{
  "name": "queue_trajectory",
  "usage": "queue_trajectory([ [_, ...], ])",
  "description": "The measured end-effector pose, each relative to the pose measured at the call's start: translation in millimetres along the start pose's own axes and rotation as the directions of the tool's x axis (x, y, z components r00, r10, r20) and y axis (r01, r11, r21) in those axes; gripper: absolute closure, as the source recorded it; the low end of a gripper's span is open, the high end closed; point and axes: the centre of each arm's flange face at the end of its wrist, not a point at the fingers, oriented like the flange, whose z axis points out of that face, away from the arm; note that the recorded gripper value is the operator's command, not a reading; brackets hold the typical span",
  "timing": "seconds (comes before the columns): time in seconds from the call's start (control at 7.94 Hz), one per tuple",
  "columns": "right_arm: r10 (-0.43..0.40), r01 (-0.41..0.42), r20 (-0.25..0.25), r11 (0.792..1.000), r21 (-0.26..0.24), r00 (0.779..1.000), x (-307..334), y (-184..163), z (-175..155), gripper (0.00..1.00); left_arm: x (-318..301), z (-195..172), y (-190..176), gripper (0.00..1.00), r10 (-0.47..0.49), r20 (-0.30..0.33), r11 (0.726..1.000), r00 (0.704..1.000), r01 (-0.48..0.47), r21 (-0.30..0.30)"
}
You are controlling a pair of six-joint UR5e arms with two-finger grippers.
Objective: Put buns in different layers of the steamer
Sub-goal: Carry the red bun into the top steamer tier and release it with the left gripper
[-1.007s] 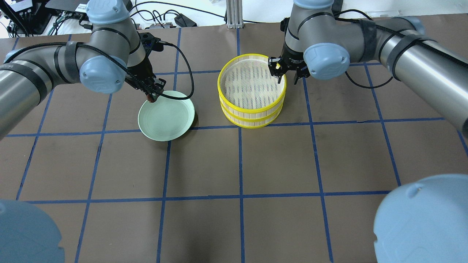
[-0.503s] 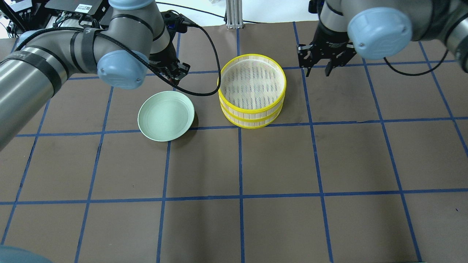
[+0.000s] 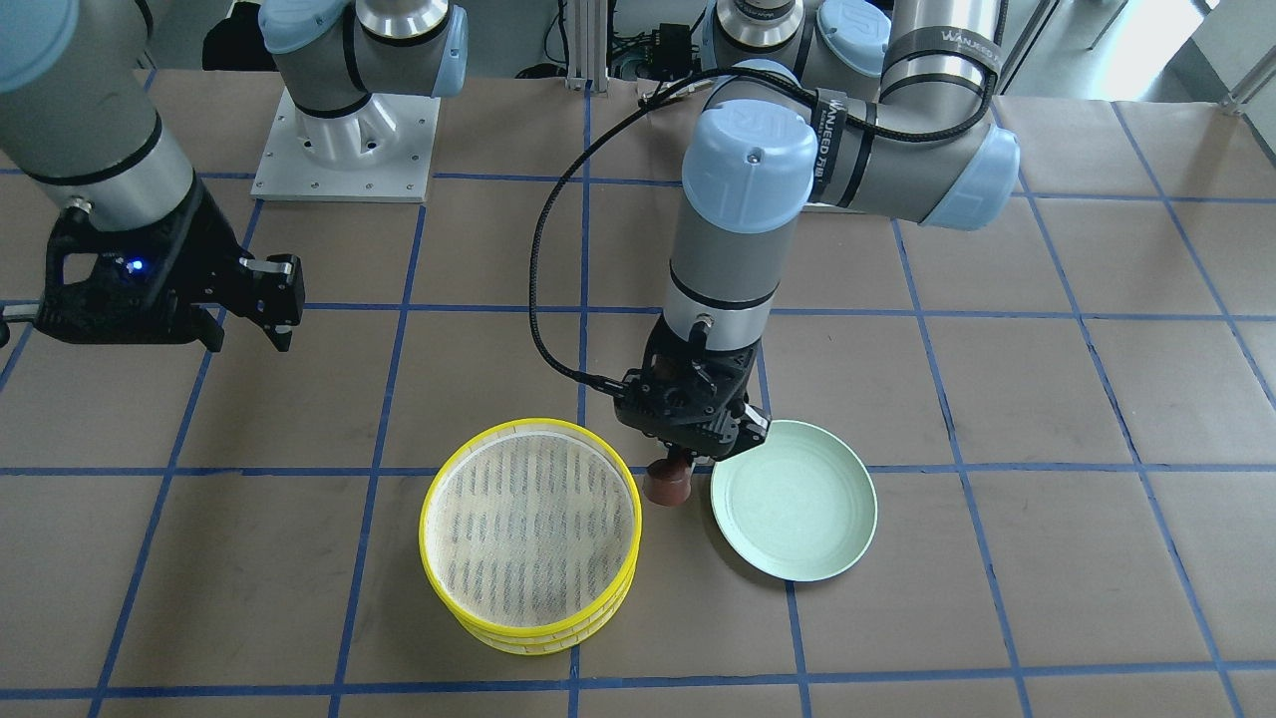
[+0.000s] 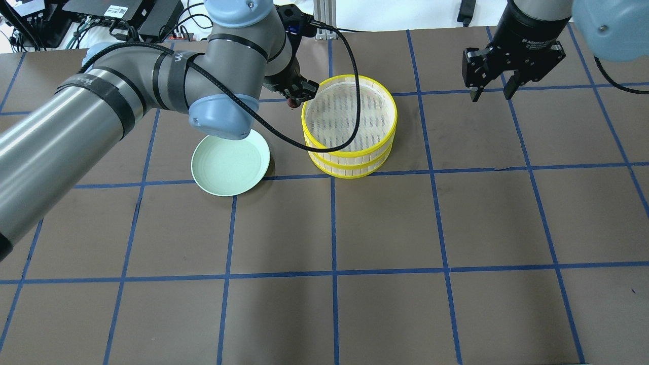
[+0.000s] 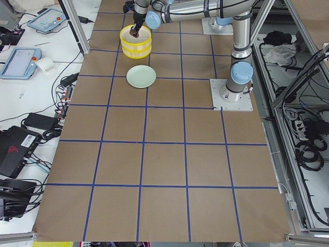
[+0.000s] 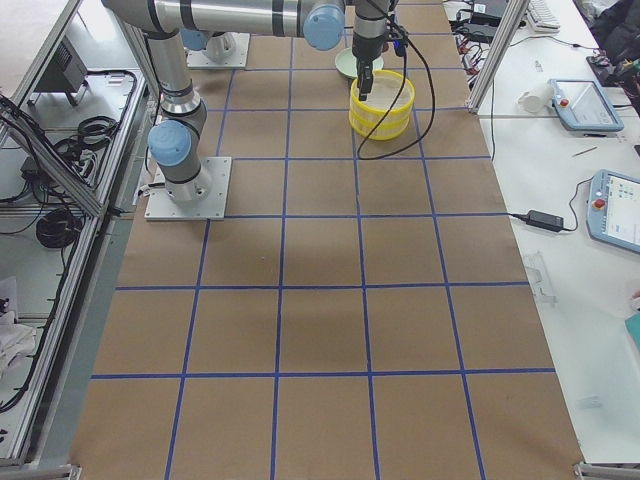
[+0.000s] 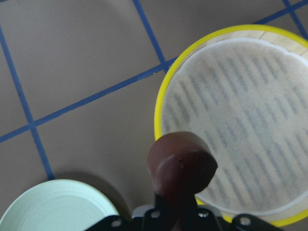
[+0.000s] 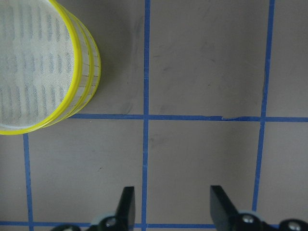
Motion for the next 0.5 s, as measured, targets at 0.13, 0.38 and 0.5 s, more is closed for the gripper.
queue_trajectory([
  [0.13, -0.002, 0.002, -0.001, 1.0, 0.001, 1.0, 0, 5, -10, 0.37, 14, 9, -5, 1.0, 0.003, -0.052, 0.999, 0.999, -0.001, 0.033],
  [0.38, -0.004, 0.004, -0.001, 1.0, -0.001, 1.0, 0, 8, -16, 0.37, 36, 41, -12, 0.97, 0.007, -0.124, 0.997, 0.992, 0.002, 0.071],
  [0.5, -0.004, 0.004, 0.002, 1.0, -0.002, 1.0, -1, 8, -16, 0.37, 43, 61, -15, 0.77, 0.009, -0.15, 0.997, 0.989, 0.002, 0.075],
])
